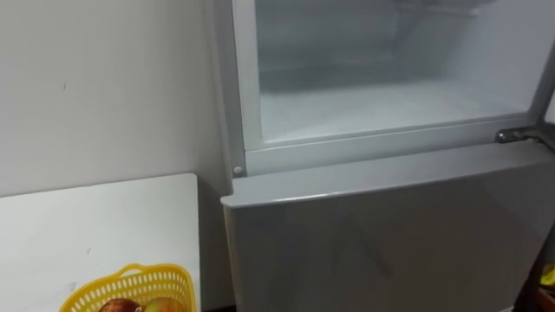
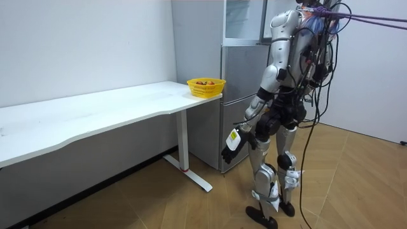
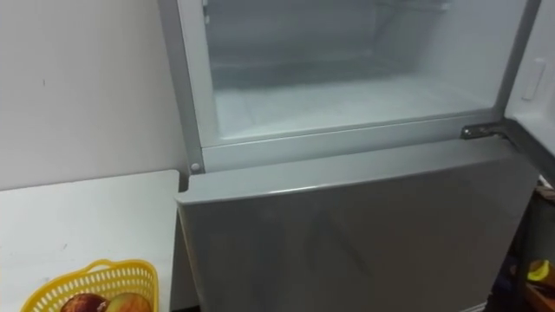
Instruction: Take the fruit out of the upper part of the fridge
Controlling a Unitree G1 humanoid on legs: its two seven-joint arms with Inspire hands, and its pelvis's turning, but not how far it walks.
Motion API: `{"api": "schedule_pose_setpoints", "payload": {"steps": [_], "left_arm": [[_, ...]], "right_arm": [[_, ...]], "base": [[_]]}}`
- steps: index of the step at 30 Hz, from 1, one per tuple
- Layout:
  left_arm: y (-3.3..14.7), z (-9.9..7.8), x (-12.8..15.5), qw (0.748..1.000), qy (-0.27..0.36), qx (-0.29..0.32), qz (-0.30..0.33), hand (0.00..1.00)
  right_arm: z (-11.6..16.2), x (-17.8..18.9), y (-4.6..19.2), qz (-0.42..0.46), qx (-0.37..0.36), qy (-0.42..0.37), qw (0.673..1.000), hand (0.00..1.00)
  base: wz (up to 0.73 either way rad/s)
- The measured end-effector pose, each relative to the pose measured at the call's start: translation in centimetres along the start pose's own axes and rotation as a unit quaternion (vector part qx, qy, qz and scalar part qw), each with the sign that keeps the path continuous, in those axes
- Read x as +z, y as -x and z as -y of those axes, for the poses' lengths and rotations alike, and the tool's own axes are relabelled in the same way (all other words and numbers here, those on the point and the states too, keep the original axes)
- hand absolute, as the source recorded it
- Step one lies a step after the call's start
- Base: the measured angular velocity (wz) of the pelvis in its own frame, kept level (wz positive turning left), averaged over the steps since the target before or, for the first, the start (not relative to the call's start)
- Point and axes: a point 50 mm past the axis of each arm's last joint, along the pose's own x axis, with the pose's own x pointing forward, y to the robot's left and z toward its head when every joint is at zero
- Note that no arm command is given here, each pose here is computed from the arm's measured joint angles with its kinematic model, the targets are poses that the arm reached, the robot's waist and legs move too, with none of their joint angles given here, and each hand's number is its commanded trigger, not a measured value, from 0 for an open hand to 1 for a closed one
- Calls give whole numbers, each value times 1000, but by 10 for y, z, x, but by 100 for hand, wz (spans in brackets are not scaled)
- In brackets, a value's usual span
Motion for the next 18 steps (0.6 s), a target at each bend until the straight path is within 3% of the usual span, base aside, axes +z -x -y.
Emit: {"api": "schedule_pose_setpoints", "payload": {"steps": [12,18], "left_arm": [[1,0,-4,999,40,5,-12,0],[1,0,-12,999,21,-5,-37,0]], "right_arm": [[-10,-37,5,-103,69,26,992,0],[-16,-51,6,-178,116,-21,977,0]], "base": [[1],[6]]}}
